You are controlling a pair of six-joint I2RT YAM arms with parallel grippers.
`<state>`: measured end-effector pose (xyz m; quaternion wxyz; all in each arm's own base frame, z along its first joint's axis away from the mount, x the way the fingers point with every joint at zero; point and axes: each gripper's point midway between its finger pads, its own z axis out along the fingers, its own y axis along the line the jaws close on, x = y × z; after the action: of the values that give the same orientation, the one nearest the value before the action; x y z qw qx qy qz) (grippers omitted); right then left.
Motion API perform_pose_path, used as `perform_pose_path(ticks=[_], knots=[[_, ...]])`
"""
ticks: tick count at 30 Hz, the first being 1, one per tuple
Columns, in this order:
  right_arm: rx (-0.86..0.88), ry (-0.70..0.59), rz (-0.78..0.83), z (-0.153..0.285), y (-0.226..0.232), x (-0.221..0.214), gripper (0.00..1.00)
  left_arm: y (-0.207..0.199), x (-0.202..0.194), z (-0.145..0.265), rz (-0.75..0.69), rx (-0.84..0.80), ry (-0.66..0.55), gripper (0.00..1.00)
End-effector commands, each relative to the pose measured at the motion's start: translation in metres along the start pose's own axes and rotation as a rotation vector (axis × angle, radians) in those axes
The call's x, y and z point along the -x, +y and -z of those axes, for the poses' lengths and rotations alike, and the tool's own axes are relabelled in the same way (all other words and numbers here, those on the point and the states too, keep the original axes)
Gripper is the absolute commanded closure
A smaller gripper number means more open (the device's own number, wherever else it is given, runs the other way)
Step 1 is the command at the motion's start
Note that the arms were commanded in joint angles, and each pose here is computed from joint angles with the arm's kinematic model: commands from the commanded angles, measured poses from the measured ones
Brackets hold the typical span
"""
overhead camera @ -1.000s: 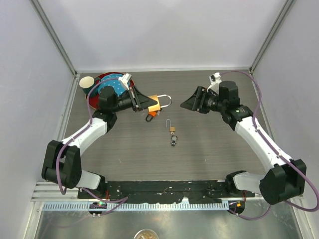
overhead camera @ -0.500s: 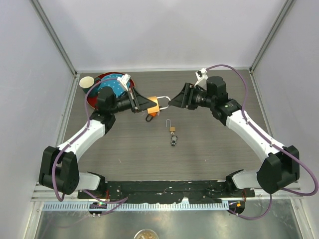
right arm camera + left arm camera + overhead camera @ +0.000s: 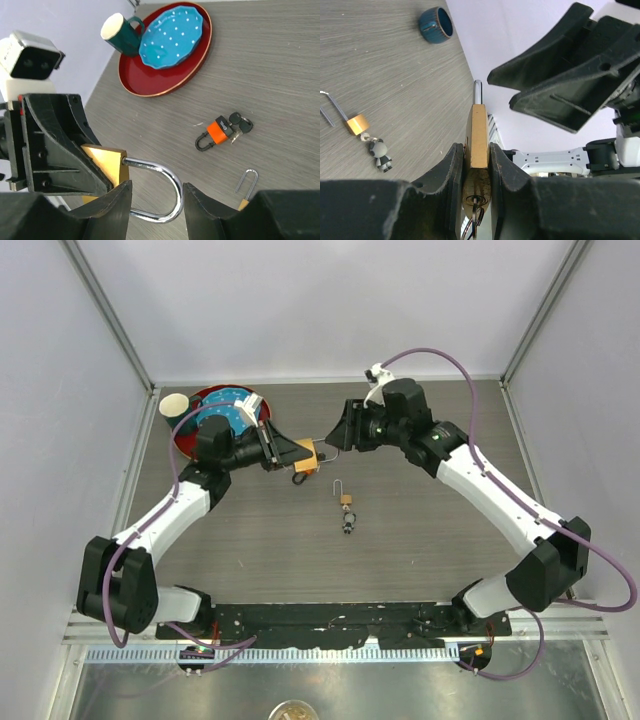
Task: Lock with the key
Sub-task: Lock the lock.
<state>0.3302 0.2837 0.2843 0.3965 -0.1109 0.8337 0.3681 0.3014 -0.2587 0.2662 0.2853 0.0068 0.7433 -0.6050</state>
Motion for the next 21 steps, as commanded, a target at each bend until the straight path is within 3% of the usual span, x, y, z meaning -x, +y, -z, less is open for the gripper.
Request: perform_pose_path(ticks=[1,6,21], knots=[[-0.152,0.001,0.089,0.002,-0.012,0.002,0.50,-0.042,0.021,0.007,-0.129,-0.065,-0.062,1.00],[-0.261,-0.016,0.156,0.002,-0.018,0.003,0.51,-0.040,0.022,0.008,-0.125,-0.046,-0.071,1.00],[-0.248,0.013,0.165,-0.022,-0.014,-0.013,0.59,-0.039,0.022,0.007,-0.132,-0.039,-0.058,1.00]])
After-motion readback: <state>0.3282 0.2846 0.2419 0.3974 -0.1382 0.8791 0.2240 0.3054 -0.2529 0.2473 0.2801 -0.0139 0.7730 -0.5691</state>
